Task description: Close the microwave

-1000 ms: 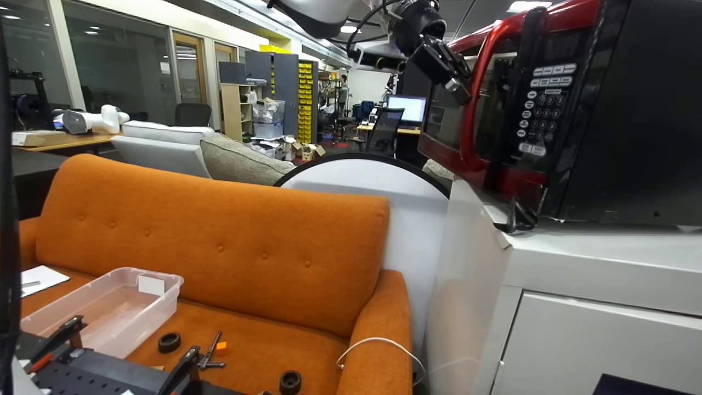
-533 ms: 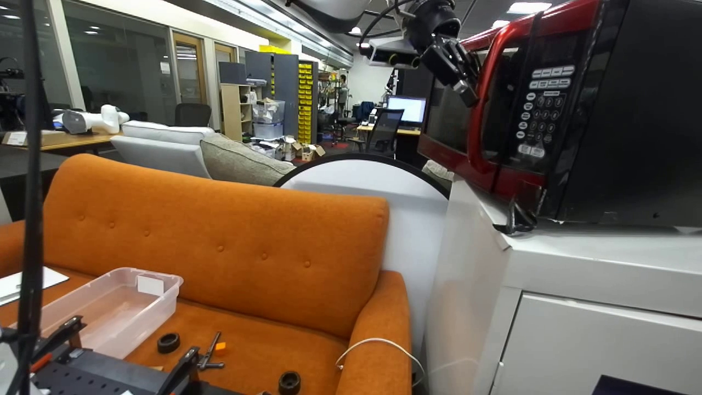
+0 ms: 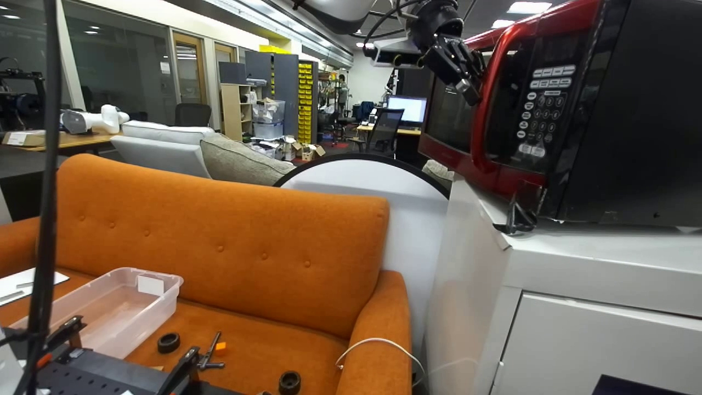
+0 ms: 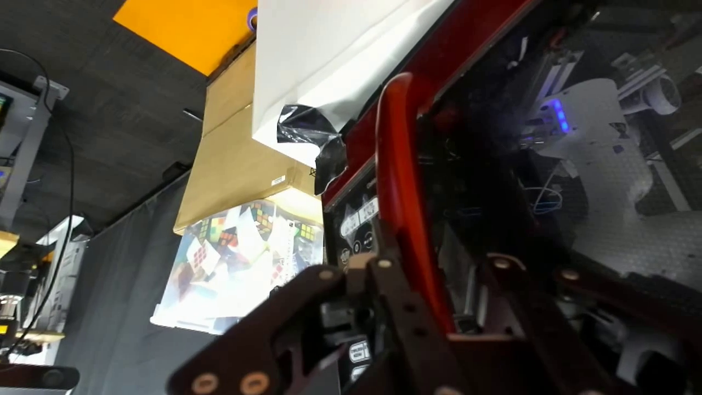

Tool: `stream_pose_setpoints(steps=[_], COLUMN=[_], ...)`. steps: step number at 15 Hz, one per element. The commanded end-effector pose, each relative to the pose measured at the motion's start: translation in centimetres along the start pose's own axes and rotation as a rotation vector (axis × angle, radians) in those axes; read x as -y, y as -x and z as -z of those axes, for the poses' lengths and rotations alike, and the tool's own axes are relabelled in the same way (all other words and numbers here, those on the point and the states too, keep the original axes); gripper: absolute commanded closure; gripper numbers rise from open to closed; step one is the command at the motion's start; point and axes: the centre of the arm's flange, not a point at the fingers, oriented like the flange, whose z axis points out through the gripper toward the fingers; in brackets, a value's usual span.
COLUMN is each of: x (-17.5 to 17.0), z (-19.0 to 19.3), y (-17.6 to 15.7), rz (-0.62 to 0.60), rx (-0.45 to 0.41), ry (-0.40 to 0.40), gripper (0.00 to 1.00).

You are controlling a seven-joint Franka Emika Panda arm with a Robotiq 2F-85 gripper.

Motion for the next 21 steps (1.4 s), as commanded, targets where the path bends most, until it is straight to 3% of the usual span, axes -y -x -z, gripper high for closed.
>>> stream_pose_setpoints(steps=[1,2,7,11,16,21], x=[0.2,-1.7,-1.3,-1.2,-11.8,-23.3], z=[1.7,2.6,6.5,7.1,8.6,10.9], y=[0.8,1.6,4.5,6.2,6.8,6.5], rz=[0.037,0.058,0.198,0.354,0.586,0.811], rx=[-0.005,-0.008,0.006,0.031,0.040,0.136], ry=[-0.112,-0.142,-0.319,-0.415,-0.486,-0.574], gripper=[0.42,0.37,0.02,0.00,0.00,0.00])
